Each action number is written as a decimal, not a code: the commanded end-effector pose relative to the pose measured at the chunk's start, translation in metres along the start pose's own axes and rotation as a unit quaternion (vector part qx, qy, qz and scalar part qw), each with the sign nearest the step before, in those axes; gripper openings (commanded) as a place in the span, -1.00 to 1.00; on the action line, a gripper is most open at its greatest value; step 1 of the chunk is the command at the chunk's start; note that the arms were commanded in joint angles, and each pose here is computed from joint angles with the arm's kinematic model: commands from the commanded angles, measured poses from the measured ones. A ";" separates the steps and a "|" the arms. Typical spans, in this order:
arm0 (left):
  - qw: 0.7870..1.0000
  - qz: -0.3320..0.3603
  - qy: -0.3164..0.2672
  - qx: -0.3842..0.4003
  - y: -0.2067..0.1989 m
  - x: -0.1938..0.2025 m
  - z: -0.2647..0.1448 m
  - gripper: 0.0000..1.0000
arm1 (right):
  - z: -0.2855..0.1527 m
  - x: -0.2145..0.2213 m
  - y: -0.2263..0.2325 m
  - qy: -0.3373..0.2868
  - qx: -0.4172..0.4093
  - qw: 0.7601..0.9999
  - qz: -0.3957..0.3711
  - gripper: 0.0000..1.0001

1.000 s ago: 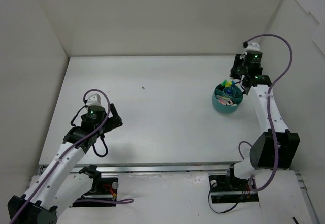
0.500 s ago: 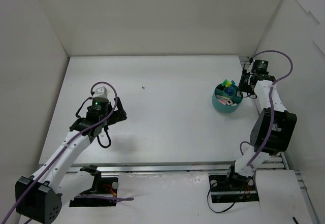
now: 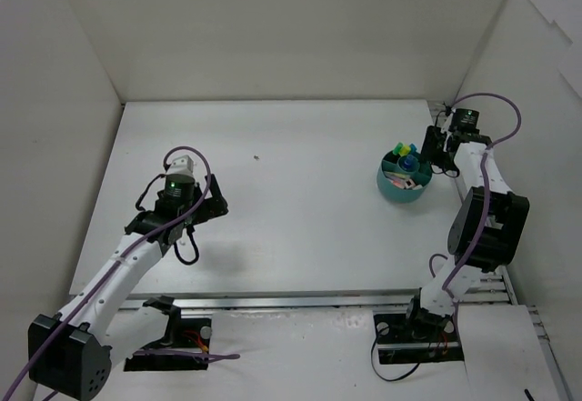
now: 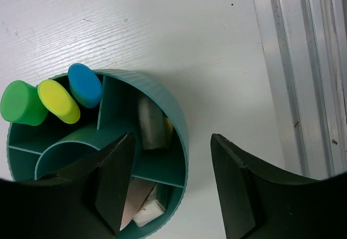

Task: Sort the stationery into containers
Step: Place the stationery in the storage box, then reset both arms

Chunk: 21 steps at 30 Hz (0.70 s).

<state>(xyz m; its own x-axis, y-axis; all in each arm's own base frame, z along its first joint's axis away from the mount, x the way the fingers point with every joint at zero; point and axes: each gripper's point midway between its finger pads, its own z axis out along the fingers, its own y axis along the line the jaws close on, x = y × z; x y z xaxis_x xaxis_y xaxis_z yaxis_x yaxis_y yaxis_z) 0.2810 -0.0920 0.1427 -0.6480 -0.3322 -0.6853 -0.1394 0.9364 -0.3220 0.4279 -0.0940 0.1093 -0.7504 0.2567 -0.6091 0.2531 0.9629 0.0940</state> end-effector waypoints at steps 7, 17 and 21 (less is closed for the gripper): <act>0.997 0.003 -0.057 0.048 -0.023 -0.037 -0.015 0.99 | -0.062 -0.053 0.015 -0.099 -0.024 0.995 -0.004 0.52; 0.994 0.006 -0.087 0.063 -0.020 -0.033 -0.037 0.99 | -0.170 -0.036 -0.014 -0.224 0.067 0.962 0.138 0.96; 0.993 0.000 -0.106 0.049 -0.007 -0.028 -0.051 0.99 | -0.183 0.006 -0.015 -0.237 0.062 0.951 0.186 0.96</act>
<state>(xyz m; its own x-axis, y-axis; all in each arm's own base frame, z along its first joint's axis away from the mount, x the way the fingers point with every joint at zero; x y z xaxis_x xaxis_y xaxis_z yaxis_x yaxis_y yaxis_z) 0.2644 -0.0907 0.1875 -0.5266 -0.3489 -0.7752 -0.0504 0.9231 -0.3812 0.3256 -0.0872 0.2649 -0.3180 0.3865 -0.8658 0.4430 0.8679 0.2247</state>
